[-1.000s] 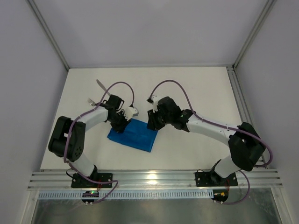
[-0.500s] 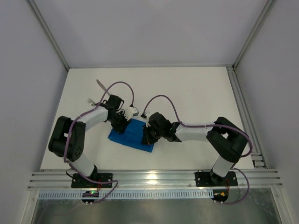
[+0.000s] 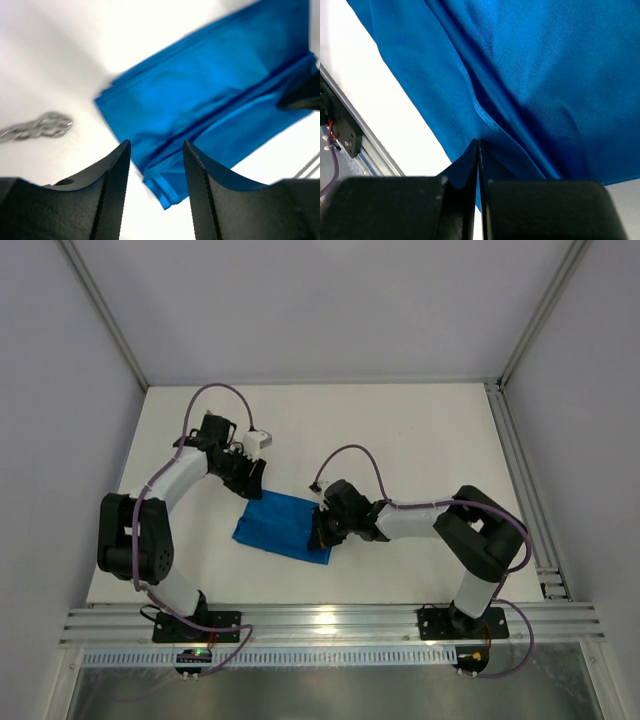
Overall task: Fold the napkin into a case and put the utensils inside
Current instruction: Pick up the 2/3-rectangle-folded napkin from the center of the board.
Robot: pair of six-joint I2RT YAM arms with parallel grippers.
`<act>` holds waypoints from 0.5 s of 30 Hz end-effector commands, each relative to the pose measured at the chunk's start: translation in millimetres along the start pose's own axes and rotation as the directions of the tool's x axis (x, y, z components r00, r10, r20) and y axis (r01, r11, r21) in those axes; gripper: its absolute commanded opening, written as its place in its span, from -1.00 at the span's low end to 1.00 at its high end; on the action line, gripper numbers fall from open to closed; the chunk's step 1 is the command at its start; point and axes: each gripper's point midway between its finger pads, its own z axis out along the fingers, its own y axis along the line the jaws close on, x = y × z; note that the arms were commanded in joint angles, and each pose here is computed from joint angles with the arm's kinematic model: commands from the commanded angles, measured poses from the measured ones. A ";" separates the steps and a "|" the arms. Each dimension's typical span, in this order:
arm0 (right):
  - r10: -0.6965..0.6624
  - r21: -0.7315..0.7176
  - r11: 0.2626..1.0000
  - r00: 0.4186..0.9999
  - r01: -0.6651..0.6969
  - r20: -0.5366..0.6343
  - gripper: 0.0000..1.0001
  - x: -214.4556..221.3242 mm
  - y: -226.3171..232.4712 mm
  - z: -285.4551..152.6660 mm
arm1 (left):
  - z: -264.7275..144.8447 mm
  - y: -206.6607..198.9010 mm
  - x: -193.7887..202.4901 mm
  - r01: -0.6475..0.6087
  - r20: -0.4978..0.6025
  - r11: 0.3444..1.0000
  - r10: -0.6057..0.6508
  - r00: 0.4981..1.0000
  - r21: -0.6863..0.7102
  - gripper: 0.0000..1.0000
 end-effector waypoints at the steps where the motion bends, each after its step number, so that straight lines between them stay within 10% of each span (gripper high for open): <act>1: -0.004 0.055 0.998 0.999 0.006 -0.048 -0.93 12.3 -14.1 1.0 | -1.6 34.8 -12.7 0.148 0.043 0.980 -0.143 0.989 -0.137 -0.01; 15: -0.037 0.066 0.997 0.997 0.041 -0.064 -0.92 13.9 -17.5 -1.1 | 49.8 65.0 9.4 0.203 -0.078 0.967 -0.217 0.973 -0.157 0.05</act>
